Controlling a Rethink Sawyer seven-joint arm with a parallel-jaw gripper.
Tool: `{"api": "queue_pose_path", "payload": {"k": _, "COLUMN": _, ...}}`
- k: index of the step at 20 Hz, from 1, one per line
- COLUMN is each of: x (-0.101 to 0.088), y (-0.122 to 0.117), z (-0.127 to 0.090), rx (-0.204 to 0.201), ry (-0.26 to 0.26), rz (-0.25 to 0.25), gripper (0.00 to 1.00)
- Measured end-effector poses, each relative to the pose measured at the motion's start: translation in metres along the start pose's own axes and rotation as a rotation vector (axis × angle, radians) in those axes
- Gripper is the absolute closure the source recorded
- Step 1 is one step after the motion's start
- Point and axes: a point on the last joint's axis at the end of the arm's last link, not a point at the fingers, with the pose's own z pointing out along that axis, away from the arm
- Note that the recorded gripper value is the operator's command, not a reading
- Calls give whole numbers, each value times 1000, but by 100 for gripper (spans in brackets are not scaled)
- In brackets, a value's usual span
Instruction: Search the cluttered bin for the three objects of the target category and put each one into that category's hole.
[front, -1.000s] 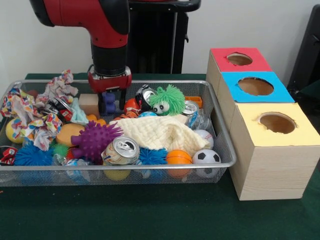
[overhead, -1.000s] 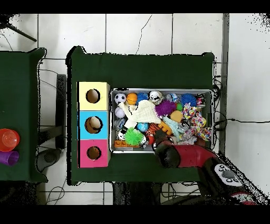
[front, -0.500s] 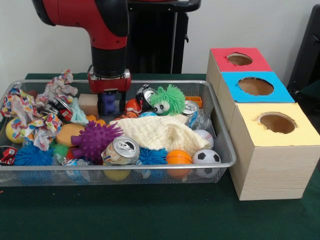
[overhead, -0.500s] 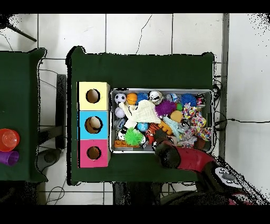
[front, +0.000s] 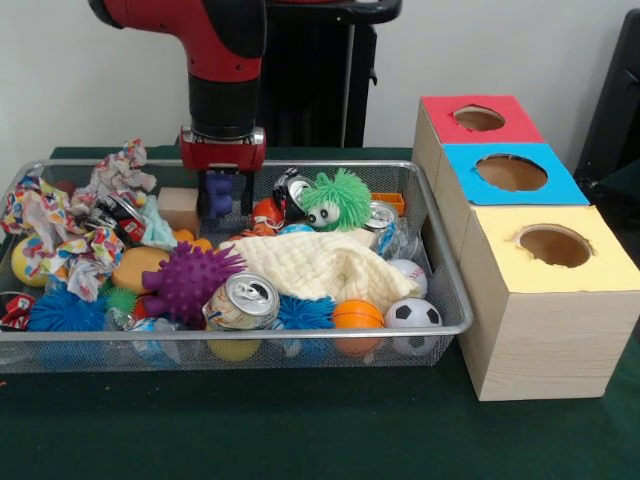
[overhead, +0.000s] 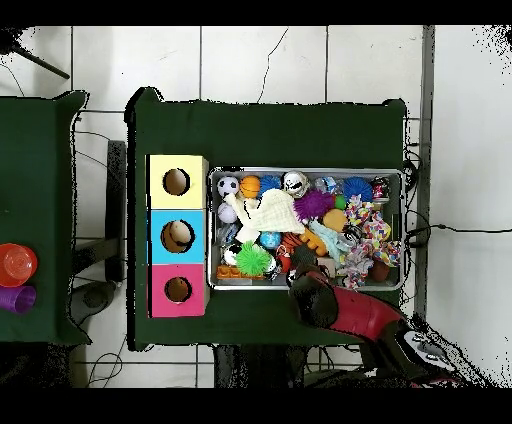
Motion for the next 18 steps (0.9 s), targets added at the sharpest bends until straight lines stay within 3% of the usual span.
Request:
{"api": "queue_pose_path", "payload": {"k": 10, "x": -8, "y": 13, "z": -27, "rx": 29, "ry": -19, "rz": 129, "gripper": 0}}
{"api": "queue_pose_path", "payload": {"k": 18, "x": -7, "y": 17, "z": -28, "rx": 30, "ry": -33, "rz": 212, "gripper": 0}}
